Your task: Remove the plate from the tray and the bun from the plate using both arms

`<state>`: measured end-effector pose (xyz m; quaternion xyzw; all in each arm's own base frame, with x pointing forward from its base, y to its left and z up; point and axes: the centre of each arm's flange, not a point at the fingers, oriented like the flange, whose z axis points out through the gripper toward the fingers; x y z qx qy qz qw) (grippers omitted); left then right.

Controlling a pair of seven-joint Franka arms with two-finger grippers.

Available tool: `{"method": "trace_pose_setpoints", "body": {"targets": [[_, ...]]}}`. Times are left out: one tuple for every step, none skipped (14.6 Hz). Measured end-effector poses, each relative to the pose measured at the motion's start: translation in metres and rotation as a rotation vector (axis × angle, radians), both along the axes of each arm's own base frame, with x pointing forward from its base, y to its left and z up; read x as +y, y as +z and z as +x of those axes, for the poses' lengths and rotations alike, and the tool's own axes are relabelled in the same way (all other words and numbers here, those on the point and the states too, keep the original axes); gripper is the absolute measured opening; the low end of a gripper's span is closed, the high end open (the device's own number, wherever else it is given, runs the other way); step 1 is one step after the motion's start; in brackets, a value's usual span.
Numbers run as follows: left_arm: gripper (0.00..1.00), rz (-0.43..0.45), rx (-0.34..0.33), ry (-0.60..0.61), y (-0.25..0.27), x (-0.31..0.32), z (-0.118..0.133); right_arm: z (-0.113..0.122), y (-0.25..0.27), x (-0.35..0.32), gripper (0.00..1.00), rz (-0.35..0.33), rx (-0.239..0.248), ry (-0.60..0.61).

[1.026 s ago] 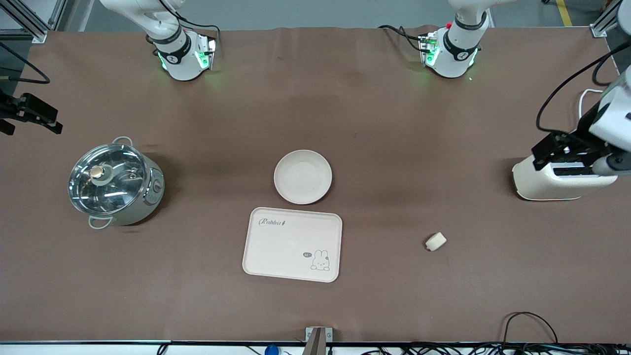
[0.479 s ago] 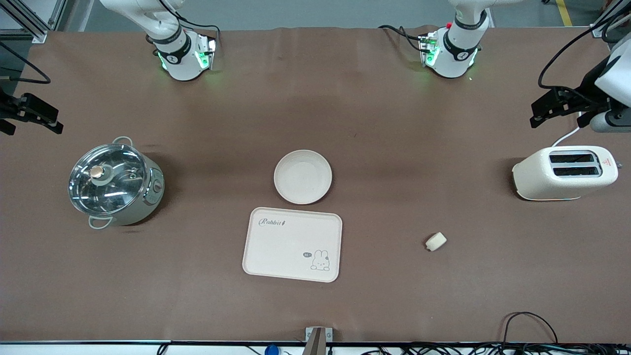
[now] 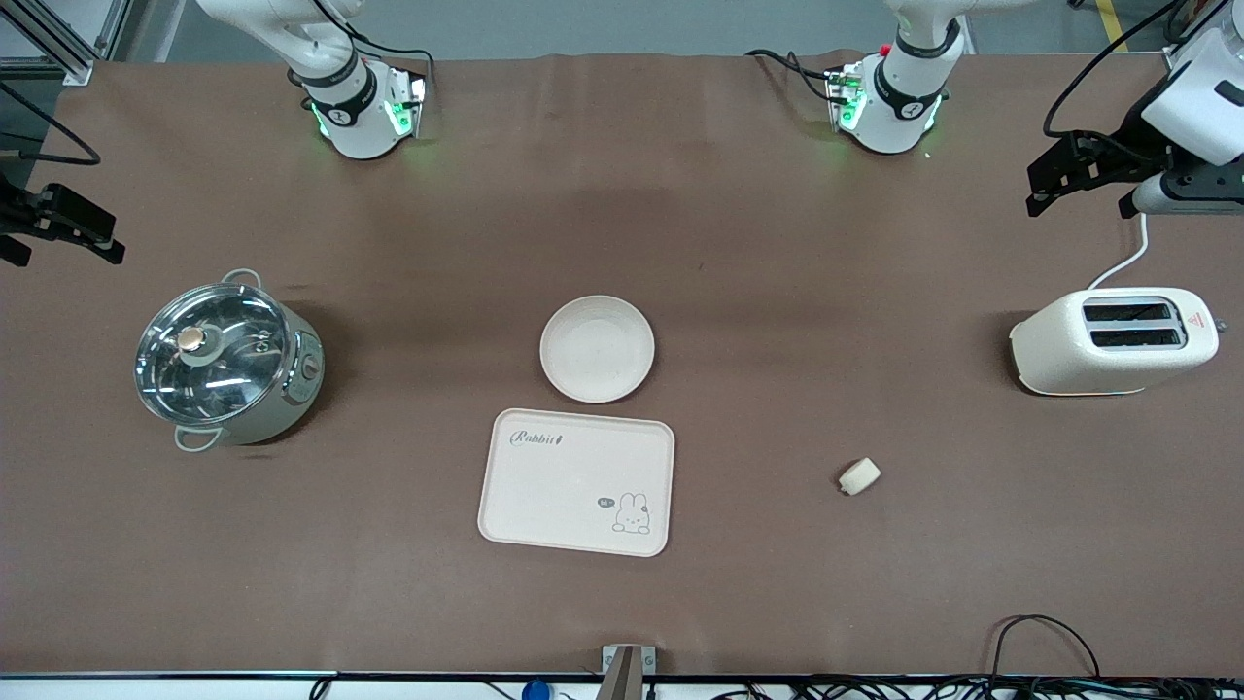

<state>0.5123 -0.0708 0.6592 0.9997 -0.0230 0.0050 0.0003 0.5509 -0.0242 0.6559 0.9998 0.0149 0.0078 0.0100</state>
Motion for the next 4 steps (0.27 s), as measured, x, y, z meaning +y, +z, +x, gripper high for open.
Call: {"method": "trace_pose_setpoints", "body": {"targets": [[1.0, -0.001, 0.002, 0.002, -0.0018, 0.0013, 0.0025, 0.0, 0.0, 0.0, 1.0, 0.0, 0.0, 0.0], [1.0, -0.002, 0.007, 0.003, -0.0045, 0.0017, 0.0054, 0.0, 0.0, 0.0, 1.0, 0.0, 0.0, 0.0], [1.0, -0.003, 0.012, 0.002, -0.0073, 0.0013, 0.0082, 0.0, 0.0, 0.0001, 1.0, 0.0, 0.0, 0.0], [1.0, -0.004, 0.016, 0.0, -0.0097, 0.0008, 0.0105, 0.0, 0.0, 0.0001, 1.0, 0.0, 0.0, 0.0]]}}
